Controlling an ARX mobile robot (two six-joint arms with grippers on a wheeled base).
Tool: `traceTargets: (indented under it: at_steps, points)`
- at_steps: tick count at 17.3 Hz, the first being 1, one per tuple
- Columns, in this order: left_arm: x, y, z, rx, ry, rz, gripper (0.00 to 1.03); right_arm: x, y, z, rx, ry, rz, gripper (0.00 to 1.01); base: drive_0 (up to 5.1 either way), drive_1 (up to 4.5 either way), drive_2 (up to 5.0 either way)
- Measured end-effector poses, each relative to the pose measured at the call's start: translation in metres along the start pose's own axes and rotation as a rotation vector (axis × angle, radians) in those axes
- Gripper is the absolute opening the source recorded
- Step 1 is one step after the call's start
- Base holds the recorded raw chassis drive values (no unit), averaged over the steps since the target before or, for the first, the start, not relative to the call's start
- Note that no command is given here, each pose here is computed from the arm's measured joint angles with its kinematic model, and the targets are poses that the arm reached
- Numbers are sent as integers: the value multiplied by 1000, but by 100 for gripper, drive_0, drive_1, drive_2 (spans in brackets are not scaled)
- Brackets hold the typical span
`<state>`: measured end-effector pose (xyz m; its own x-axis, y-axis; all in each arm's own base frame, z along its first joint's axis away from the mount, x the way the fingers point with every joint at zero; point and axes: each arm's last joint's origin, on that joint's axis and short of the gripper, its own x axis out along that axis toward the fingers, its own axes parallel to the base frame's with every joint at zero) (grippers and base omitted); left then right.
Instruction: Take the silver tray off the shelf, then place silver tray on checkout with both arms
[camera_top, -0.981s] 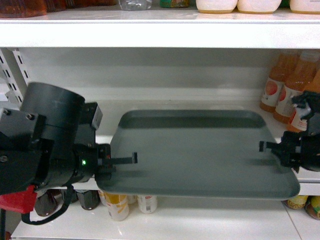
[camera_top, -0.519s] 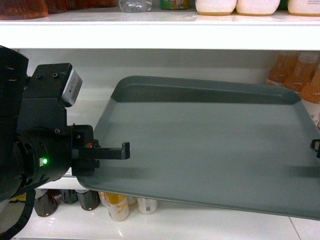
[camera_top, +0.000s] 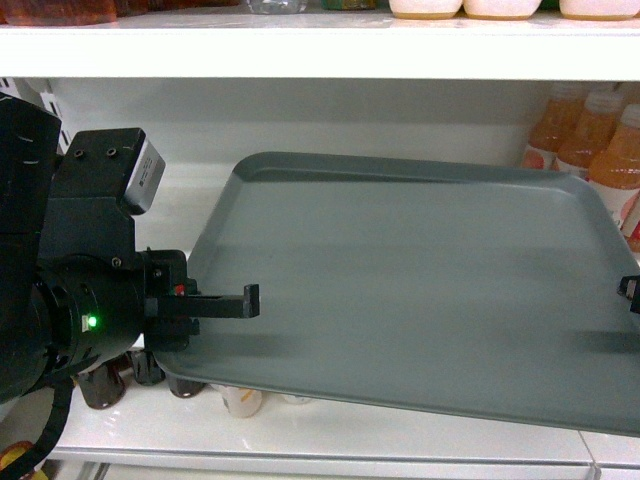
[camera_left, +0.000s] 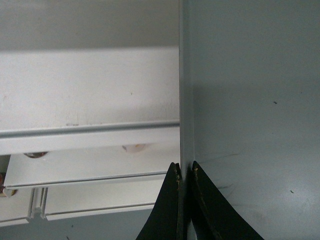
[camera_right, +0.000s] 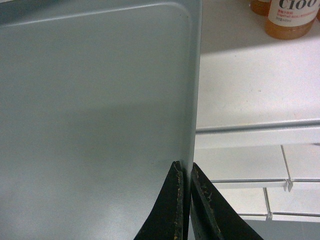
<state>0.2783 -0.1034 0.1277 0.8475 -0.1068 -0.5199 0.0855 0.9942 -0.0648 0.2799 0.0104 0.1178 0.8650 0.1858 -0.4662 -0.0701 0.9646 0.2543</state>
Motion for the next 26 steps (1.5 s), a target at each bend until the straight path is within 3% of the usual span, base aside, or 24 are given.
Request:
traceTargets:
  at_steps: [26]
  points:
    - [0,0,0,-1,-6,3,2,0,0,0,0,-5,5,2,1,-432,434]
